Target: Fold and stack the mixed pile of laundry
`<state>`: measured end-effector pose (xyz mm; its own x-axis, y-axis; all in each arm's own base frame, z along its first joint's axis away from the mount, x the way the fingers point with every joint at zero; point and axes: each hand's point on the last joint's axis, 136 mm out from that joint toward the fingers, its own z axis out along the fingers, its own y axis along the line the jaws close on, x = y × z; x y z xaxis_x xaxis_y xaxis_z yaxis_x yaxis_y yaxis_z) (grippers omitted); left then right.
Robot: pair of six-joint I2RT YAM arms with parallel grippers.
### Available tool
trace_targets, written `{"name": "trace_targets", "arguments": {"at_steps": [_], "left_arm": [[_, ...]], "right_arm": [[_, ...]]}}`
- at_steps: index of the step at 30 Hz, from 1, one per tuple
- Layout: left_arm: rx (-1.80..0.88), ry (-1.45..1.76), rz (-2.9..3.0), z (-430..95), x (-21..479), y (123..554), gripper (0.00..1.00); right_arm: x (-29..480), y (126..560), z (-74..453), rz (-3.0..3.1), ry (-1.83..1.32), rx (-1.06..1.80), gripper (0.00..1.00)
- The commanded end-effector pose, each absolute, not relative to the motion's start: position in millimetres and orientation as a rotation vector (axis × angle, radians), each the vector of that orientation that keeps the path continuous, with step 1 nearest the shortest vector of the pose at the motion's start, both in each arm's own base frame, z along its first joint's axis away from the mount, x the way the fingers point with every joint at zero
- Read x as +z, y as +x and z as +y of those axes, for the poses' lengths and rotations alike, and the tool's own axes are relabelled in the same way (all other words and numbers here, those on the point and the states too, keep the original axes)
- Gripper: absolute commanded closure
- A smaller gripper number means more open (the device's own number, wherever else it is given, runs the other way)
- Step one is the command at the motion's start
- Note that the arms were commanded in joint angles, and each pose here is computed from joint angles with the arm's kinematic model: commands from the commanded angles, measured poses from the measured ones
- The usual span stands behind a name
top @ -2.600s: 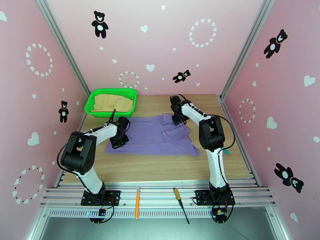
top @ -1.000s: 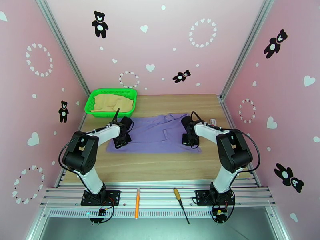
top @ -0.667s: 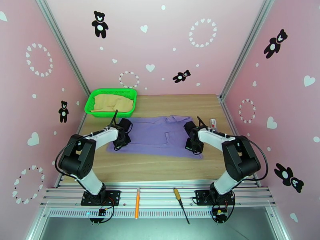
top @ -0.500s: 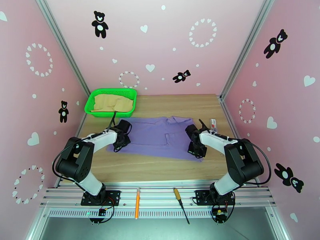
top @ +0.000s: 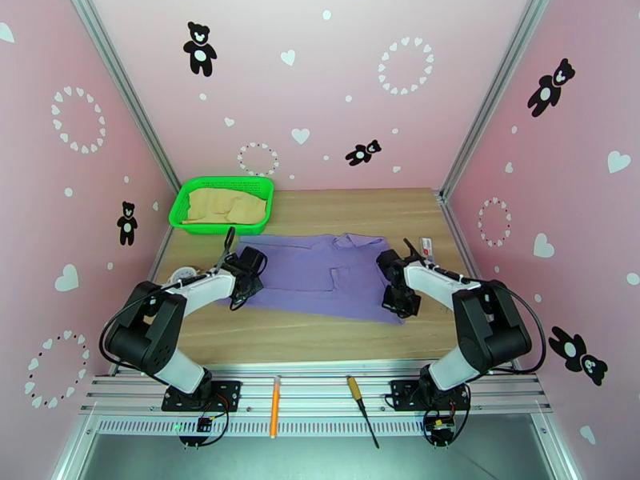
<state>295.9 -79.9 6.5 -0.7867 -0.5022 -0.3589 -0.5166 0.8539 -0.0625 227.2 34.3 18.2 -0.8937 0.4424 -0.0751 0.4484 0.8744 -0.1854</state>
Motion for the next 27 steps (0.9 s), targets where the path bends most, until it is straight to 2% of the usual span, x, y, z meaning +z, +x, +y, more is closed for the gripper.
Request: {"name": "trace_targets", "arguments": {"at_steps": [1, 21, 24, 27], "left_arm": [[0.260, -0.826, 3.097, -72, -48, 175, 0.90], [0.283, -0.889, 3.069, -61, -27, 141, 0.88], [0.294, -0.877, 3.046, -60, -17, 146, 0.82], [0.329, -0.816, 2.986, -58, 6, 169, 0.66]], "right_arm": [[27, 246, 32, 2.974, 0.691, -0.262, 1.00], [60, 280, 11, 2.878, 0.598, -0.216, 1.00], [66, 282, 11, 2.871, 0.563, -0.208, 0.98], [74, 289, 17, 2.867, 0.492, -0.163, 0.95]]}}
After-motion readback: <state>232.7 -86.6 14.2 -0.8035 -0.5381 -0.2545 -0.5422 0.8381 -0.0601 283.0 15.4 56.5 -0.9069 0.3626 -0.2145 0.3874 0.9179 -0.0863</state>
